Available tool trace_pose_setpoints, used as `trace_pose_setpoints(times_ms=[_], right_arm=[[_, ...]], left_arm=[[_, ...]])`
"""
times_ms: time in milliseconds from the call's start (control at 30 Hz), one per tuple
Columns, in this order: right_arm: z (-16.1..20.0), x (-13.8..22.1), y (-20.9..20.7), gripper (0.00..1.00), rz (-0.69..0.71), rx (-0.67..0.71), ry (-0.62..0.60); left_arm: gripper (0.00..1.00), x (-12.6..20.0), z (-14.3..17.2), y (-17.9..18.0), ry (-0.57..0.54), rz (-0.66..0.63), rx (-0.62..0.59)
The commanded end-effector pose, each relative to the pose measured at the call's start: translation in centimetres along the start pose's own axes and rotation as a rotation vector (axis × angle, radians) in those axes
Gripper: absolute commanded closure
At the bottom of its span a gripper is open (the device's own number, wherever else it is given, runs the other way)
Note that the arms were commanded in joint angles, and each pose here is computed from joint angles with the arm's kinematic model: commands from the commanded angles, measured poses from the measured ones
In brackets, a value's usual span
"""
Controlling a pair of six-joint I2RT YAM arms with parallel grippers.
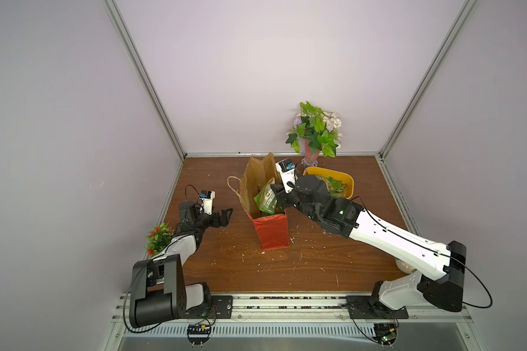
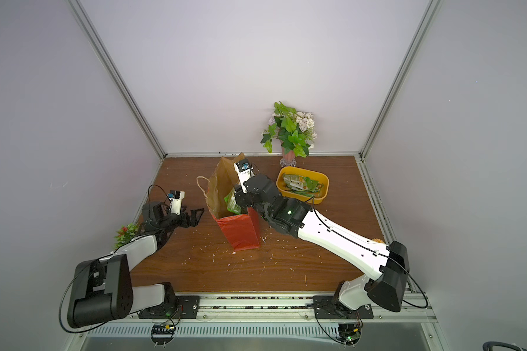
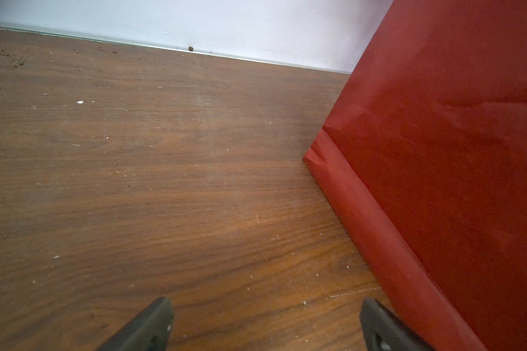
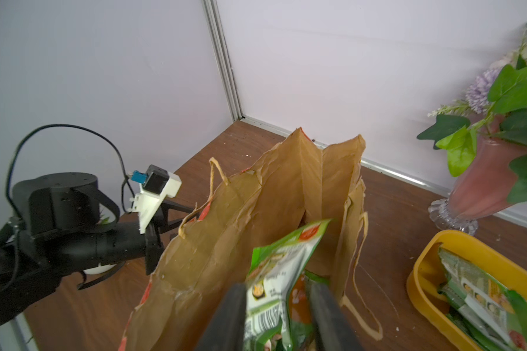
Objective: Place the condiment packets inside the bag
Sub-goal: Place the condiment packet in the paper bag, then pick up the condiment packet from the storage box.
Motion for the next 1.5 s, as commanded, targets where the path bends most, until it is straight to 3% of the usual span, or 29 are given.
trace_pose_setpoints(times_ms=[0,267,567,867,1167,1467], right_arm=[[-3.2,1.1,-0.5,0.52,0.015,-0.007,-0.079],[-4.4,4.7,-5.0,0.4,0.129,-0.08,-0.154],[4.2,6.3,-15.4,0.36,0.286,-0.203,-0.039],[14.5,-0.3,-16.8,0.27,0.298,-0.058,0.251],[18.9,-6.7,-18.2,0.26,0.364,0.036,0.37],[20.7,-11.2,-20.4,0.27,0.465,0.094,0.444]], left_arm=[[0.01,0.1,-0.7,-0.4,-0.018,0.009,-0.022],[0.01,0.0,-0.6,-0.4,-0.016,0.009,-0.022],[0.01,0.0,-0.7,-0.3,-0.017,0.007,-0.022],[0.01,-0.2,-0.5,-0.2,-0.007,0.007,-0.018],[0.01,-0.3,-0.5,-0.1,-0.002,0.004,-0.018],[0.01,-0.6,-0.3,0.2,0.009,0.0,-0.011]])
Point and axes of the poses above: each gripper's point midway between its finger pads, its own x axis back along the fingers, its own y axis along the line the jaws close on, z = x × y, the point moved 2 cm from there along x, back along the fingers, and after that the axes turned 10 degrees about x, right-handed, at the moved point
